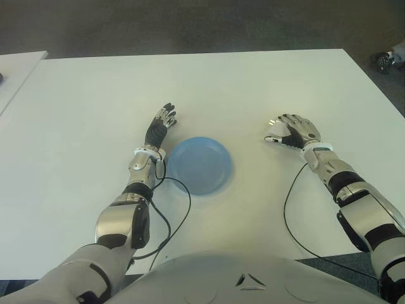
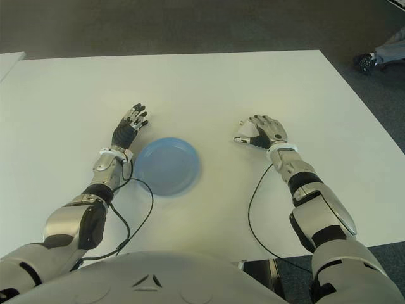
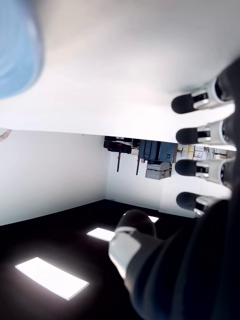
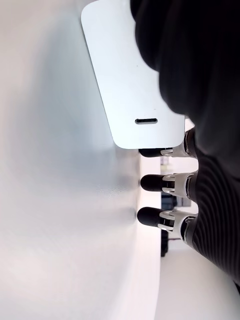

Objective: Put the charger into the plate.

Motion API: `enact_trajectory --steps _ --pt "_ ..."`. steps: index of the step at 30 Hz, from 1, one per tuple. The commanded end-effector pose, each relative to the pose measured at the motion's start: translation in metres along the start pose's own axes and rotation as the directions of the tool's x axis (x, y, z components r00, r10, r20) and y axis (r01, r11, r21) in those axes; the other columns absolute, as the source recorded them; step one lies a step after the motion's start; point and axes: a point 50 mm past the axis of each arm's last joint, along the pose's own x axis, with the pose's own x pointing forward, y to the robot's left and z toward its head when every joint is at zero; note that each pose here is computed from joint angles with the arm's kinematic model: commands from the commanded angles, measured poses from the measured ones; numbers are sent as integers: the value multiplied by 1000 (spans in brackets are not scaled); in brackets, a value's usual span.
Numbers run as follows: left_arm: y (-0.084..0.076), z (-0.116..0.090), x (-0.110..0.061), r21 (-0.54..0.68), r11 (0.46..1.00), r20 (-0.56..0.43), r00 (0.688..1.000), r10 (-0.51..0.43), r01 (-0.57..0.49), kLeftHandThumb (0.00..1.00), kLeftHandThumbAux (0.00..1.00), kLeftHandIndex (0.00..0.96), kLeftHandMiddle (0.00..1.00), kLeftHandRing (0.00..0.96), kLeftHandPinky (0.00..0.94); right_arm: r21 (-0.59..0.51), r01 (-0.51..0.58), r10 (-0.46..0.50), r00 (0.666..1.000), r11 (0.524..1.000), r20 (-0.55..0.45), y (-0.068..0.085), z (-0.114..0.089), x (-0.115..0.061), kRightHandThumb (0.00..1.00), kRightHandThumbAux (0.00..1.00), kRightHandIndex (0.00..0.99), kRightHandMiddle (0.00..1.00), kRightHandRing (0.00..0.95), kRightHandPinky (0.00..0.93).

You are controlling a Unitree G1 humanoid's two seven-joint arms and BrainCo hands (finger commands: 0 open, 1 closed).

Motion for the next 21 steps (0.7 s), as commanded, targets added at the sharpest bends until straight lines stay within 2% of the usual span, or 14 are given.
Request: enact_trajectory --steps 1,11,18,20,21 --pt "2 -21 -13 -41 999 -95 995 10 -14 37 511 0 0 0 19 -15 -258 258 966 966 -29 55 -4 -26 350 102 0 0 0 0" --pt "2 -21 -13 -44 999 -93 996 6 -11 38 506 0 0 0 20 -7 -249 249 968 968 -20 56 -3 -27 385 109 0 0 0 0" --pt "1 -20 -13 -45 999 -87 996 4 -8 40 500 0 0 0 23 1 -194 194 981 981 7 53 -1 -27 399 134 0 0 0 5" --pt "1 -20 -13 -47 999 -87 996 2 -7 43 497 0 0 0 25 14 -157 157 988 988 13 50 -1 -27 399 169 0 0 0 45" --pt "1 -20 -13 -48 999 -87 996 2 -6 46 495 0 0 0 25 23 -119 119 993 993 13 49 0 -26 408 200 32 29 36 102"
